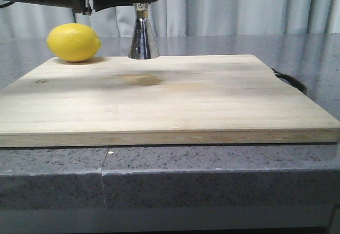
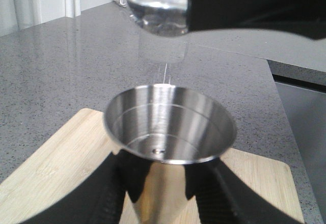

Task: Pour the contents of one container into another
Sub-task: 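Lift the glass beaker with the right gripper toward the jigger, then tilt the beaker with the right gripper, pouring liquid into the jigger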

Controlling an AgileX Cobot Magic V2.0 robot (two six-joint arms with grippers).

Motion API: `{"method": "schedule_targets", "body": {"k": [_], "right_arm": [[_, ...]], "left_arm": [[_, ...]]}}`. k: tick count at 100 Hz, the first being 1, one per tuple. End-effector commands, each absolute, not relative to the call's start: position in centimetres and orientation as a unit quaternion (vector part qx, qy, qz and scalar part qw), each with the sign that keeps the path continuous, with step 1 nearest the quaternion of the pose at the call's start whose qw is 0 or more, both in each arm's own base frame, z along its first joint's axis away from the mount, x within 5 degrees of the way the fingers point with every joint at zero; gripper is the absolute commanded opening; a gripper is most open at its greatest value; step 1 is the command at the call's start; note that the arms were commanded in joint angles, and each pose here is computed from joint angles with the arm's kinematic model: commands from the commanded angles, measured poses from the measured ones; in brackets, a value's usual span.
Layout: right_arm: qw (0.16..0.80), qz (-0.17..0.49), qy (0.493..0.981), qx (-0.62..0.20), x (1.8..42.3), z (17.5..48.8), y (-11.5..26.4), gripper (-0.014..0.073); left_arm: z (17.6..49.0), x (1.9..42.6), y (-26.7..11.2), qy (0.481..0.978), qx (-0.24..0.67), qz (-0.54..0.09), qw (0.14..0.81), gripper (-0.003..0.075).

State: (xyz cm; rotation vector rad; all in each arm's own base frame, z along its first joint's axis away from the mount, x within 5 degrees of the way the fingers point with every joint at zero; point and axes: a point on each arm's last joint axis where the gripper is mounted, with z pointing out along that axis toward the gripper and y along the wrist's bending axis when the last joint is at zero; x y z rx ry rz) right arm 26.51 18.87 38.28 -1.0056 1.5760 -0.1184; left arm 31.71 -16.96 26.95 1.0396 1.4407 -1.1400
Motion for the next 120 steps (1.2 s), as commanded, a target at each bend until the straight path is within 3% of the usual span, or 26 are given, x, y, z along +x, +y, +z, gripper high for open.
{"method": "schedule_targets", "body": {"k": [1,42,120], "right_arm": [[0.631,-0.074,0.63,-0.447,25.91,40.8,18.94,0.0337],[0.627,-0.138,0.589,-0.491,25.92,40.79,19.26,0.0337],[0.639,-0.182,0.529,-0.528,25.85,41.32,19.54,0.0337]], "left_arm": [[30.6,30.64,-17.18,0.528,0.423,-0.514,0.527,0.0264],[30.6,30.64,-17.18,0.528,0.423,-0.514,0.527,0.0264],[30.6,30.64,-17.18,0.528,0.423,-0.514,0.527,0.0264]]}}
